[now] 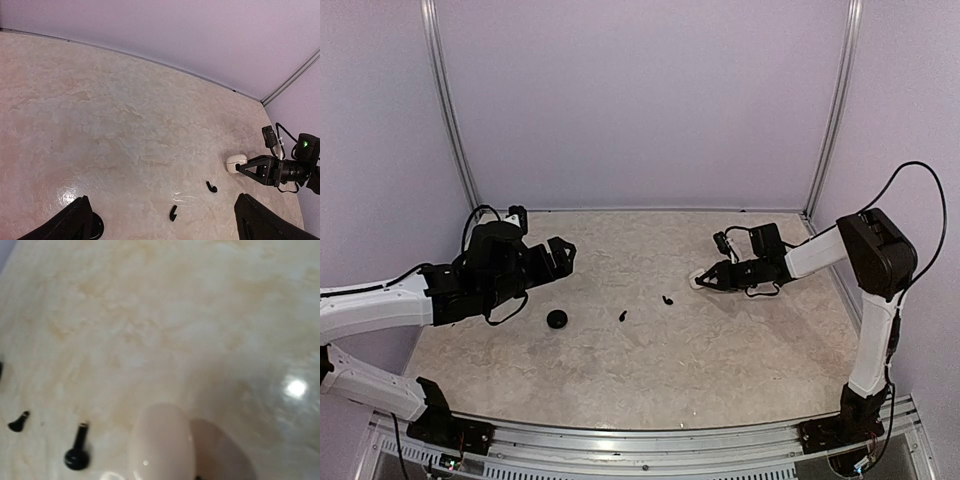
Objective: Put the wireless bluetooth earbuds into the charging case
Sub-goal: Place the charging case with the earbuds at the center of the board.
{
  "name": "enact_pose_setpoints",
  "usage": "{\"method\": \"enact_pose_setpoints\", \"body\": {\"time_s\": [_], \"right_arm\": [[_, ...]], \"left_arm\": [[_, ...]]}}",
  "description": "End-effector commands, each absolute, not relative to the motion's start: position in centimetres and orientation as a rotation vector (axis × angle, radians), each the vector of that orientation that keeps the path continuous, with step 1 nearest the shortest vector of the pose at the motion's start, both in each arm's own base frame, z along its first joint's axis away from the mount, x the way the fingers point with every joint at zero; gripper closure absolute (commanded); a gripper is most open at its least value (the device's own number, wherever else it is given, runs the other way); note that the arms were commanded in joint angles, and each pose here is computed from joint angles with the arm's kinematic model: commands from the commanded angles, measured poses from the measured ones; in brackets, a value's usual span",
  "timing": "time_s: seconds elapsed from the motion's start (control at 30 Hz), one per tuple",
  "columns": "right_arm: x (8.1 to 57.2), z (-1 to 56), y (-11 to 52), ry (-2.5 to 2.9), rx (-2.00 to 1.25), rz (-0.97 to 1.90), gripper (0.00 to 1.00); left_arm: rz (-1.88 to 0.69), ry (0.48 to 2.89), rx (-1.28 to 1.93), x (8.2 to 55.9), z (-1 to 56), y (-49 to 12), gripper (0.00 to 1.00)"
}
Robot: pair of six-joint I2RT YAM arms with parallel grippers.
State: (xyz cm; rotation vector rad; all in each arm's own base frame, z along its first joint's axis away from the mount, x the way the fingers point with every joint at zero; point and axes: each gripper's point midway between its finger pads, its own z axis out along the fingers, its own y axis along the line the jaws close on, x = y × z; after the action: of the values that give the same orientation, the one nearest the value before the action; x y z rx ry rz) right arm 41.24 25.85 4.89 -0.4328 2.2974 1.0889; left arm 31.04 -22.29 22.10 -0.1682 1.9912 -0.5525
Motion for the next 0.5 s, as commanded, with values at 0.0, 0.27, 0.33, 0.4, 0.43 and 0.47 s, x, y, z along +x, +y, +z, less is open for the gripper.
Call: {"method": "enact_pose_setpoints", "body": {"time_s": [0.0,0.27,0.33,0.4,0.43,0.47], "right_arm": [[42.6,4.9,25.0,2.296,-0.421,1.022,0.75],[43.0,4.7,23.2,2.313,-0.385,0.943,0.55],[43.0,4.8,22.7,2.314,-0.380,0.926,0.52],[43.1,5.2,22.2,2.307,-0.371,0.907,0.48],[43.2,5.5,21.8,2.302,-0.366,0.894,0.46],[43.3,5.8,21.6,2.297,-0.362,0.882,0.44]], "left_arm": [[-0.517,2.066,-0.252,30.8,19.5,-20.5,0.01],[-0.524,2.134,-0.380,30.6,16.8,-18.2,0.01],[-0.523,2.145,-0.394,30.6,16.2,-17.8,0.01],[-0.530,2.163,-0.393,30.4,15.7,-17.8,0.01],[-0.529,2.179,-0.390,30.3,15.3,-17.8,0.01],[-0.527,2.193,-0.386,30.3,15.0,-17.9,0.01]]}}
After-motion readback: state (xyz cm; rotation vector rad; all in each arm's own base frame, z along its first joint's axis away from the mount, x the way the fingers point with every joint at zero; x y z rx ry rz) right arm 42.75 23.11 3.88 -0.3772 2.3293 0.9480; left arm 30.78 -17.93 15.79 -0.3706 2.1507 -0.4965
